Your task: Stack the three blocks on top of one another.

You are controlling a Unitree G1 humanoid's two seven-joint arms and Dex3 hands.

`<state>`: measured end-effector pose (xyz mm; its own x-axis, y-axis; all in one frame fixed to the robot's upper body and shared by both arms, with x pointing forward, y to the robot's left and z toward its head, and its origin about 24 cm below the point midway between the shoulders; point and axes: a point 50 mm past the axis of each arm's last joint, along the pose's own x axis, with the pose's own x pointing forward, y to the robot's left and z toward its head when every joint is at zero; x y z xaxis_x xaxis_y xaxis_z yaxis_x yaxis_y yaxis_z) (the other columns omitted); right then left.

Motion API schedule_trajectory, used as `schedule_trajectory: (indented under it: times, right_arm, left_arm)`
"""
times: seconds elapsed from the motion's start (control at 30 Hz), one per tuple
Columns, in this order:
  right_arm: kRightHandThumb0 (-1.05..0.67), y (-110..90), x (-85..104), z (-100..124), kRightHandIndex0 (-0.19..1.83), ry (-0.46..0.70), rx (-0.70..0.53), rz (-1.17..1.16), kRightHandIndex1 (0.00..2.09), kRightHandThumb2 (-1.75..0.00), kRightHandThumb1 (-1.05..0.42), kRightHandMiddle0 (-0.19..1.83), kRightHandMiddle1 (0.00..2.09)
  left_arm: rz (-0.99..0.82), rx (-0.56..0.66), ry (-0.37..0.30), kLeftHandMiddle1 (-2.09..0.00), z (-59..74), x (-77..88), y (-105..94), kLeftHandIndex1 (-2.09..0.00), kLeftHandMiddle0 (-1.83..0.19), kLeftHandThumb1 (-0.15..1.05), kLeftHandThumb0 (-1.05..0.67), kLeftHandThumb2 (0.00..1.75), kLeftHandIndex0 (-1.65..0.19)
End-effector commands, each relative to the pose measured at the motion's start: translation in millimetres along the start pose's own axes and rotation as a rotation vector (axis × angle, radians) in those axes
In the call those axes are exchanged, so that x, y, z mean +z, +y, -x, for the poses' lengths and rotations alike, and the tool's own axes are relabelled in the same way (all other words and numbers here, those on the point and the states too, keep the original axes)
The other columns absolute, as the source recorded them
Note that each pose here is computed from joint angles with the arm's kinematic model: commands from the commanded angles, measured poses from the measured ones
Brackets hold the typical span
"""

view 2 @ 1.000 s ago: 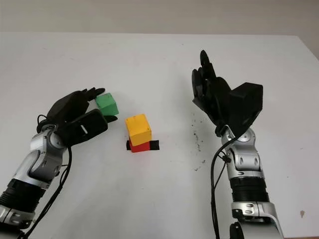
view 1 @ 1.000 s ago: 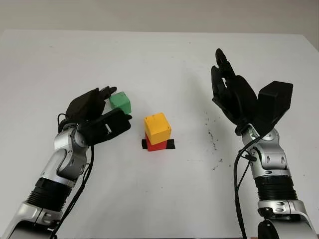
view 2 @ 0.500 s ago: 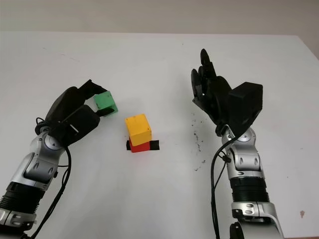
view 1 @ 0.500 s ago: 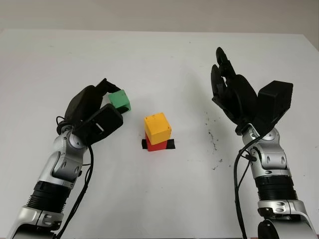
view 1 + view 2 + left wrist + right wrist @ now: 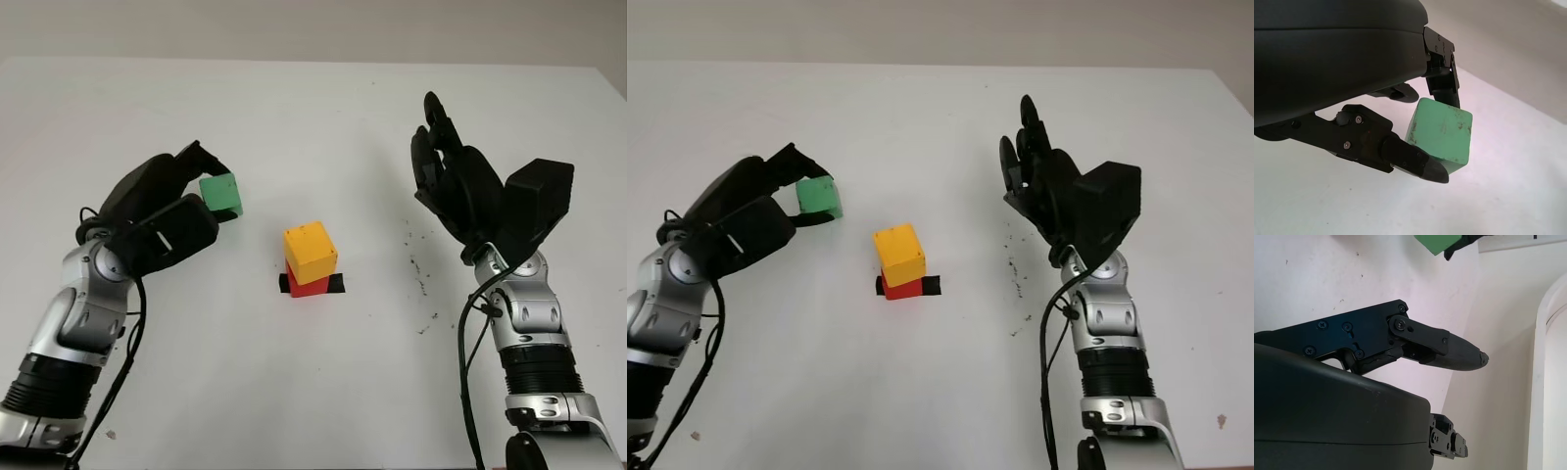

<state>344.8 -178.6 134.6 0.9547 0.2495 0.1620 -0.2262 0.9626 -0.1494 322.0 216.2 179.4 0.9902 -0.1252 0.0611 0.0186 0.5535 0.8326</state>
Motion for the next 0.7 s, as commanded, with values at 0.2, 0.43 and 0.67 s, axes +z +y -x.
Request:
schedule_trajectory:
  times: [0.2, 0.43, 0.67]
  right_arm:
    - [-0.53, 4, -1.4, 2, -0.19, -0.001, 0.022, -0.003, 0.00, -0.74, -1.05, -0.19, 0.00]
    - [-0.54, 9, -6.6, 1, -0.19, 0.014, 0.033, -0.037, 0.00, -0.68, -1.05, -0.19, 0.00]
    - [-0.54, 12, -9.0, 0, -0.19, 0.043, 0.040, -0.061, 0.00, -0.65, -1.05, -0.19, 0.00]
  left_arm:
    - [-0.047, -0.109, -0.194, -0.06, -0.7, 57.5, 63.8, -1.53, -0.36, 1.05, -0.36, 0.08, -0.23]
    - [0.049, -0.190, -0.222, -0.07, 1.3, 90.1, 69.5, -1.52, -0.37, 1.04, -0.44, 0.06, -0.36]
    - [0.216, -0.279, -0.167, -0.02, 9.1, 106.0, 61.7, -1.63, -0.26, 1.05, -0.44, 0.06, -0.33]
